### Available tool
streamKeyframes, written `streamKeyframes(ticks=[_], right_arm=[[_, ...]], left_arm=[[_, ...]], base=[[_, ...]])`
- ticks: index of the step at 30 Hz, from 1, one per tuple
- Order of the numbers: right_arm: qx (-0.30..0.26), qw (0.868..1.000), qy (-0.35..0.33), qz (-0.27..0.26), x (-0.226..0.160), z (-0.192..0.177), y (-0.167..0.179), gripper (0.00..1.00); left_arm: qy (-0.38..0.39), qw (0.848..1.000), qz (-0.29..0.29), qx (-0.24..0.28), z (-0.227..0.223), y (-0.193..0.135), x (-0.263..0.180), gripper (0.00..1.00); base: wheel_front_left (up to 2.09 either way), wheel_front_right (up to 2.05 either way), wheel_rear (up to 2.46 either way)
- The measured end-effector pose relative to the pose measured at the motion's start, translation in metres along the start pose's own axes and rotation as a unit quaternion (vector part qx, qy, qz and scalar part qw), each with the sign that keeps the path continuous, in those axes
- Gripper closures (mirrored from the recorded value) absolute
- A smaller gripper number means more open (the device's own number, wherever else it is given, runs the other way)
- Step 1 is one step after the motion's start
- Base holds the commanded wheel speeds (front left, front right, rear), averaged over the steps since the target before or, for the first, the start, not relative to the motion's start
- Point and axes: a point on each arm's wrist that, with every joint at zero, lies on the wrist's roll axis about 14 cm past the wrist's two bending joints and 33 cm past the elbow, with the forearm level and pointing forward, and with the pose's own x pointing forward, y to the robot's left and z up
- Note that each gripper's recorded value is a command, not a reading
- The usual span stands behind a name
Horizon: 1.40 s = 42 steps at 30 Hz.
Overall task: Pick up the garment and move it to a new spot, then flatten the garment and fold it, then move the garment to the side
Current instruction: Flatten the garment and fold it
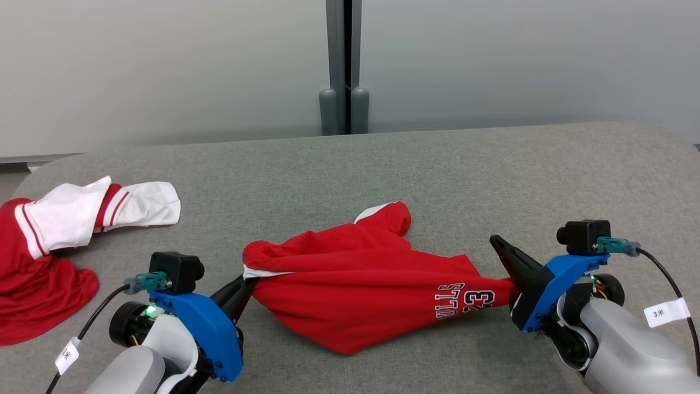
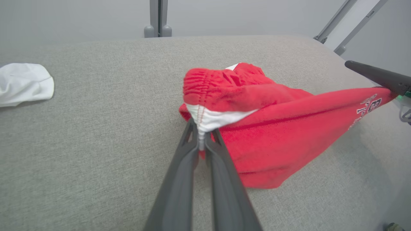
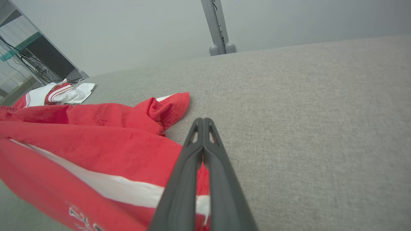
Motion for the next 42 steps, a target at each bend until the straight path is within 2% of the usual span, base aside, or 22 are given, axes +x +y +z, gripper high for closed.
streamKeyframes(ticks=[3, 5, 6, 13, 21, 22, 23, 25, 27, 28, 29, 35, 42], right_arm=[[0.007, 0.998, 0.053, -0.019, -0.003, -0.021, -0.013, 1.00], [0.004, 0.996, 0.081, -0.024, -0.005, -0.034, -0.016, 0.53], [0.009, 0.996, 0.090, -0.027, -0.005, -0.039, -0.018, 0.00], [0.020, 0.988, 0.150, -0.026, -0.003, -0.070, -0.014, 0.00], [-0.008, 0.979, 0.203, -0.028, -0.004, -0.093, -0.017, 0.00], [-0.010, 0.978, 0.206, -0.026, -0.004, -0.094, -0.016, 0.17], [-0.011, 0.977, 0.211, -0.025, -0.004, -0.096, -0.015, 0.26], [-0.025, 0.975, 0.221, -0.020, -0.004, -0.099, -0.013, 0.51], [-0.029, 0.975, 0.222, -0.018, -0.005, -0.099, -0.012, 0.59], [-0.030, 0.975, 0.222, -0.016, -0.005, -0.099, -0.010, 0.71], [-0.030, 0.975, 0.222, -0.013, -0.005, -0.099, -0.008, 0.98], [-0.032, 0.977, 0.212, -0.006, -0.006, -0.099, -0.003, 1.00], [-0.029, 0.992, 0.120, -0.008, 0.004, -0.064, -0.003, 1.00]], left_arm=[[0.017, 1.000, -0.005, -0.005, -0.005, -0.001, 0.005, 1.00], [0.027, 0.999, -0.011, -0.013, -0.011, -0.005, 0.007, 1.00], [0.035, 0.999, -0.012, -0.017, -0.017, -0.006, 0.007, 1.00], [0.067, 0.996, -0.017, -0.053, -0.049, -0.017, 0.005, 1.00], [0.082, 0.994, -0.001, -0.069, -0.069, -0.016, -0.001, 1.00], [0.082, 0.994, -0.001, -0.070, -0.070, -0.016, -0.001, 1.00], [0.082, 0.994, -0.001, -0.072, -0.071, -0.017, -0.001, 1.00], [0.082, 0.994, 0.003, -0.074, -0.073, -0.015, -0.002, 1.00], [0.082, 0.994, 0.003, -0.075, -0.074, -0.015, -0.002, 1.00], [0.082, 0.994, 0.004, -0.075, -0.074, -0.015, -0.002, 1.00], [0.082, 0.994, 0.004, -0.075, -0.074, -0.015, -0.002, 1.00], [0.080, 0.994, 0.003, -0.076, -0.074, -0.016, -0.001, 1.00], [0.062, 0.996, 0.005, -0.071, -0.066, -0.015, -0.002, 1.00]], base=[[0.00, 0.00, 0.00], [0.00, 0.00, 0.00], [0.00, 0.00, 0.00], [0.00, 0.00, 0.00], [0.00, 0.00, 0.00], [0.00, 0.00, 0.00], [0.00, 0.00, 0.00], [0.00, 0.00, 0.00], [0.00, 0.00, 0.00], [0.00, 0.00, 0.00], [0.00, 0.00, 0.00], [0.00, 0.00, 0.00], [0.00, 0.00, 0.00]])
